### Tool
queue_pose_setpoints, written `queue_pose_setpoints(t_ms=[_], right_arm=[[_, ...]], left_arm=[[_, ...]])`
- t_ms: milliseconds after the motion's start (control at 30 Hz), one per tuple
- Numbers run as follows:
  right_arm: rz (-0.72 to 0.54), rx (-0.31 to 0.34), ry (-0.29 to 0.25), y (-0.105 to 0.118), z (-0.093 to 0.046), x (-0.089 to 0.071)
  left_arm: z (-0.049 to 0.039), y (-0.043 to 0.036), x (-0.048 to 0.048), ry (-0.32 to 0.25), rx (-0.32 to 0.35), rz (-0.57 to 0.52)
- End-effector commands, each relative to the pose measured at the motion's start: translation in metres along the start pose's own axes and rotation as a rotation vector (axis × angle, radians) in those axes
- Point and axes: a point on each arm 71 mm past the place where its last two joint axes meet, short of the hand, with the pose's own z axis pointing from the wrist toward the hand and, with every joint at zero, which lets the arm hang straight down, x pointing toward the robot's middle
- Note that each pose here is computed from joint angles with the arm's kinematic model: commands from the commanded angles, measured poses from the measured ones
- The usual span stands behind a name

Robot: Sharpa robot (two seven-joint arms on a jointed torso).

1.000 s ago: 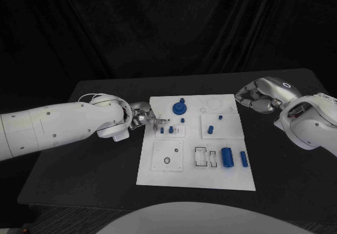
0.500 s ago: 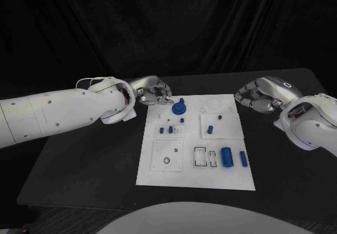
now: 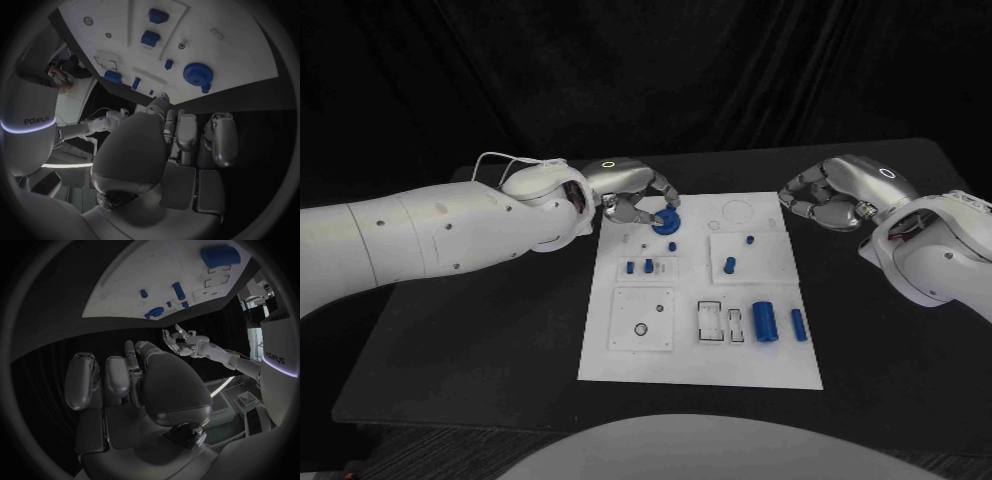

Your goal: Assemble the parts on the task board

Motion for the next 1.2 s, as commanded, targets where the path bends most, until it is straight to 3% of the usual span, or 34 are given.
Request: queue_pose_setpoints(t_ms=[33,533,1200], right_arm=[[0.001,-0.005,-0.017,0.001,0.0,-0.001],[0.0,-0.009,-0.012,0.001,0.001,0.0],[-0.001,-0.003,-0.005,0.0,0.001,0.001]], left_arm=[[0.0031,-0.0042,0.008,0.054,0.054,0.115],[0.016,-0.0093,0.0277,0.123,0.049,0.111],[0.0216,-0.0134,0.037,0.153,0.056,0.1]])
